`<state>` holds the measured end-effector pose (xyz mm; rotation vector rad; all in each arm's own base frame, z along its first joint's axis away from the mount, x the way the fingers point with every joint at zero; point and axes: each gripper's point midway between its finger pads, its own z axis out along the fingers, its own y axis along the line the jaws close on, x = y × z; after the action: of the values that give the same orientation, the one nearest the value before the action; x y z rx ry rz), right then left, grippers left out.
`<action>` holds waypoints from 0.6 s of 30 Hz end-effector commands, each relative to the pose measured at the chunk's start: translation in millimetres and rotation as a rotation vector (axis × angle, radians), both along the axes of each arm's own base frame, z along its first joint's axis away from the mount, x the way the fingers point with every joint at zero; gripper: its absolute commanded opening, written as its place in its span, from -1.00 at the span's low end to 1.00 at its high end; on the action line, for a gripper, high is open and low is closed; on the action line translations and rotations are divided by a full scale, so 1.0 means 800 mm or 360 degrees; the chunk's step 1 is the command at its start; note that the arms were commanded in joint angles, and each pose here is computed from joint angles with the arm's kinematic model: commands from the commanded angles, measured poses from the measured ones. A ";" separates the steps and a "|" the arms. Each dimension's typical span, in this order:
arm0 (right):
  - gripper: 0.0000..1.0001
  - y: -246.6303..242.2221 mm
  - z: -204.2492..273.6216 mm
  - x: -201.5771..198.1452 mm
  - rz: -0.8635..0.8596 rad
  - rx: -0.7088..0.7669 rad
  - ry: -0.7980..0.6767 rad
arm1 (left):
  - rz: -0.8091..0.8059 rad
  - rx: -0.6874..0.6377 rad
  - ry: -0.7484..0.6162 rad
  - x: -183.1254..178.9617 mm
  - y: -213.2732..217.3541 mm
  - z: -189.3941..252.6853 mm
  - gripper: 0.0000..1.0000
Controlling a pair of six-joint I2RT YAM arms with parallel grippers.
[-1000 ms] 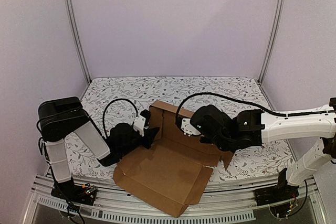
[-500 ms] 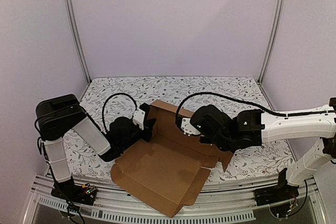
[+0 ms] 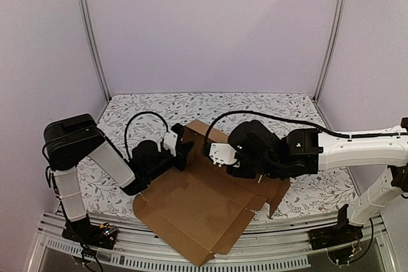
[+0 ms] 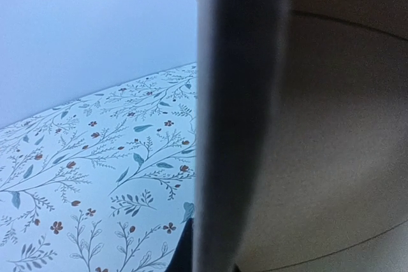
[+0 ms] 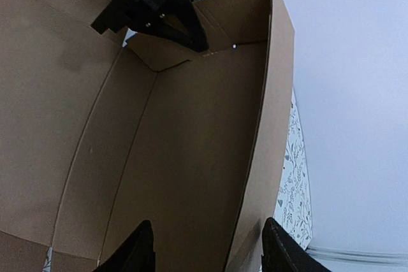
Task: Fold the paper box
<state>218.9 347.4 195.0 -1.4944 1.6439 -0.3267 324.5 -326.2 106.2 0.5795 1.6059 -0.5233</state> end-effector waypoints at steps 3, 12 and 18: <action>0.29 0.041 0.061 -0.048 0.0329 0.0394 0.0309 | -0.0131 -0.0064 -0.0039 -0.011 -0.018 0.010 -1.00; 0.36 0.052 0.140 -0.032 0.0348 0.0743 0.0374 | -0.0273 -0.0145 -0.0051 0.000 -0.035 0.006 -1.00; 0.36 0.040 0.156 0.030 0.0069 0.0983 0.0465 | -0.0418 -0.0225 -0.0088 0.001 -0.045 0.018 -1.00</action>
<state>216.5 381.1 315.1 -1.2781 1.6207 0.3226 327.0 -352.4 90.7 0.6875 1.5764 -0.6963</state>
